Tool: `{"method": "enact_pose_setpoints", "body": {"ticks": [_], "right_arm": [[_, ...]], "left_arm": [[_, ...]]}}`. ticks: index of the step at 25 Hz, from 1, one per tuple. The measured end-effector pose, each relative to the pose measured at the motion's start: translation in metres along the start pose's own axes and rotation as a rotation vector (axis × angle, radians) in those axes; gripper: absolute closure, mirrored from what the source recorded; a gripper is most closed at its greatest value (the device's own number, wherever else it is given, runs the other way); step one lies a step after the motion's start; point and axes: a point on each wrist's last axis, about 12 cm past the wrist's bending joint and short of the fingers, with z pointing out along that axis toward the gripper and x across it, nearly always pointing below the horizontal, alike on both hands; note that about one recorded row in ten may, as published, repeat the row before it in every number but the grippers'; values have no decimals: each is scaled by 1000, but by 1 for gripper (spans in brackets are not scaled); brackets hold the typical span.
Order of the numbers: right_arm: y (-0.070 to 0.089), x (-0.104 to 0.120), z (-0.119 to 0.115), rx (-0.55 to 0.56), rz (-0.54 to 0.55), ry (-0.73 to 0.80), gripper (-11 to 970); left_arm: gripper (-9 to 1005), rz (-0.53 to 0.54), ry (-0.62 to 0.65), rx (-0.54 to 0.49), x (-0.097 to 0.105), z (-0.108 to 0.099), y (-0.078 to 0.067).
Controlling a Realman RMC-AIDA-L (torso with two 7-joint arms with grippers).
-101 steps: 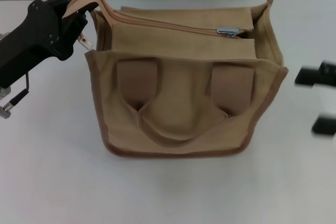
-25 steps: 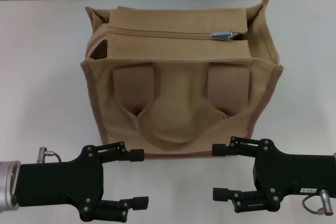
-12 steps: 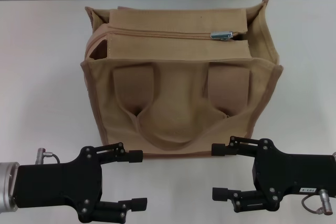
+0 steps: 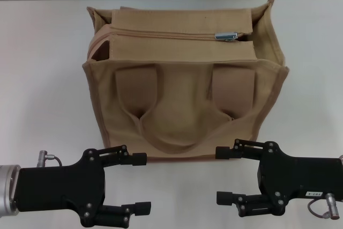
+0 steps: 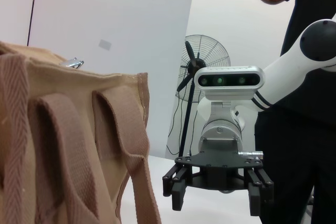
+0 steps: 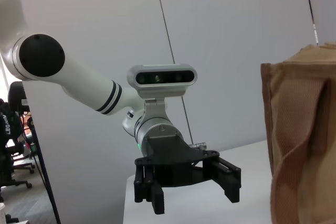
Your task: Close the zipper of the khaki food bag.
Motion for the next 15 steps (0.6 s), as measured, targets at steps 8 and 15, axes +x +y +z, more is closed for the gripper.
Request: {"method": "enact_pose_setpoints", "body": {"ticks": [8, 15], "right_arm": [[-1, -1, 1, -1, -3, -1, 158], [-2, -2, 1, -1, -7, 0, 158]], "left_arm": [[162, 1, 0, 0, 0, 0, 0], [162, 1, 1, 1, 0, -1, 0]]}}
